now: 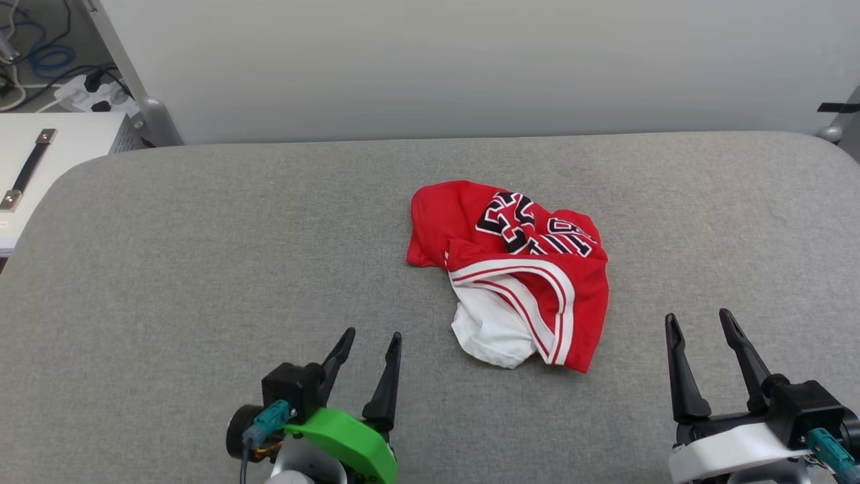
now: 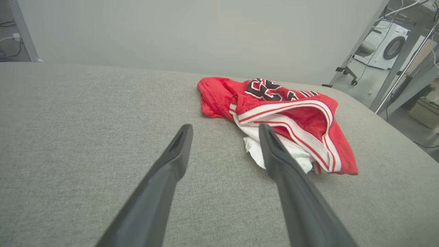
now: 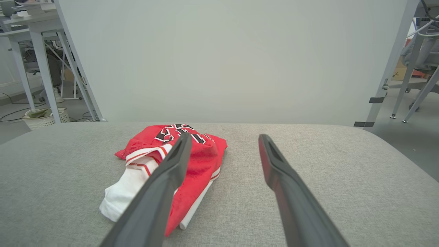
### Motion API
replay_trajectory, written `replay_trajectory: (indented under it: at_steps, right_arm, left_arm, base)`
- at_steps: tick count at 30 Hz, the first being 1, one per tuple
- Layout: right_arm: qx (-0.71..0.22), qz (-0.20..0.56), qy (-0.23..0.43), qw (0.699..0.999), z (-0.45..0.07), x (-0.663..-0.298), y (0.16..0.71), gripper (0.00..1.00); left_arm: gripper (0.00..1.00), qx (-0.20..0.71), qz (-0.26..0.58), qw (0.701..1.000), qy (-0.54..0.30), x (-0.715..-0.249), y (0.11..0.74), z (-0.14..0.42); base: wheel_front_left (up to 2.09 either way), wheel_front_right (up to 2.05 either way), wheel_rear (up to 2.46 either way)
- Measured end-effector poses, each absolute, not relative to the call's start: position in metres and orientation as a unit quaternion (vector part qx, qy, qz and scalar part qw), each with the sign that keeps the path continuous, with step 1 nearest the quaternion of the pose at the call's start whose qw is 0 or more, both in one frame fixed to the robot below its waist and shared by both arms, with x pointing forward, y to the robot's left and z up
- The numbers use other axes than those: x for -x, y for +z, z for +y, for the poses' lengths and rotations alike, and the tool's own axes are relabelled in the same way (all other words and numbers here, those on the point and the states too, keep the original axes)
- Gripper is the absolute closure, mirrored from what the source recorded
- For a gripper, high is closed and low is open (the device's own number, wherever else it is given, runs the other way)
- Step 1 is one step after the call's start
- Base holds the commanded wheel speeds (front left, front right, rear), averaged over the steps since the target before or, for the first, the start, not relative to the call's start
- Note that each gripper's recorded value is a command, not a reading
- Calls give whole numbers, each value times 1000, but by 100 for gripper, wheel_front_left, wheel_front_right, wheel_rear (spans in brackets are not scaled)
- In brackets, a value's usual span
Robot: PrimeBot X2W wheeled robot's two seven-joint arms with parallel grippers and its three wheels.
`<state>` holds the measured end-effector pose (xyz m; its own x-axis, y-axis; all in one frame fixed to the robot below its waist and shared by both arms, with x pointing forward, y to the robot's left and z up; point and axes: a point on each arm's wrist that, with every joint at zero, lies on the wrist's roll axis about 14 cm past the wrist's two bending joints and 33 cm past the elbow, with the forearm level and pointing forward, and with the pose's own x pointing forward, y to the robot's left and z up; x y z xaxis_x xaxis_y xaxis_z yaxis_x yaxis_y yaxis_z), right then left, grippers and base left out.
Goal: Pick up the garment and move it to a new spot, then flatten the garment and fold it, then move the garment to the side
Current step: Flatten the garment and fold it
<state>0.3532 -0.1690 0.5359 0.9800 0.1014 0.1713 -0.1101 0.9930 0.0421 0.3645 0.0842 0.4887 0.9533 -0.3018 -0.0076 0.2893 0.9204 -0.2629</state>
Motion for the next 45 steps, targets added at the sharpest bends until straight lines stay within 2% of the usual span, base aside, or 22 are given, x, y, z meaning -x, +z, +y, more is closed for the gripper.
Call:
replay_trajectory:
  at_steps: [5,12,22,29,30,31,34,38,45]
  right_arm:
    - [-26,-70,46,996,-173,-357,526,0]
    - [-23,-50,44,998,-175,-368,513,0]
    - [-22,-24,30,999,-182,-378,496,0]
    - [-19,-8,15,1000,-192,-377,485,0]
    - [-19,-6,13,1000,-193,-376,484,0]
    - [-18,-5,11,1000,-194,-376,484,0]
    - [-18,-4,8,1000,-196,-375,483,0]
    - [-18,-9,8,1000,-196,-374,487,0]
    - [-25,-33,30,999,-182,-375,502,0]
  left_arm:
    - [0,119,76,972,-186,-380,479,61]
    - [0,52,252,936,-240,-392,430,26]
    - [0,16,291,922,-255,-425,413,5]
    - [0,-5,334,901,-275,-423,382,-8]
    - [40,-7,337,899,-280,-423,380,-10]
    - [100,-9,339,897,-284,-423,378,-12]
    - [100,-7,340,894,-292,-421,376,-15]
    - [100,6,321,904,-281,-422,381,-11]
    - [100,39,264,944,-194,-426,407,50]
  base:
    - [0,0,0]
    - [0,0,0]
    - [0,0,0]
    - [0,0,0]
    - [0,0,0]
    - [0,0,0]
    - [0,0,0]
    - [0,0,0]
    - [0,0,0]
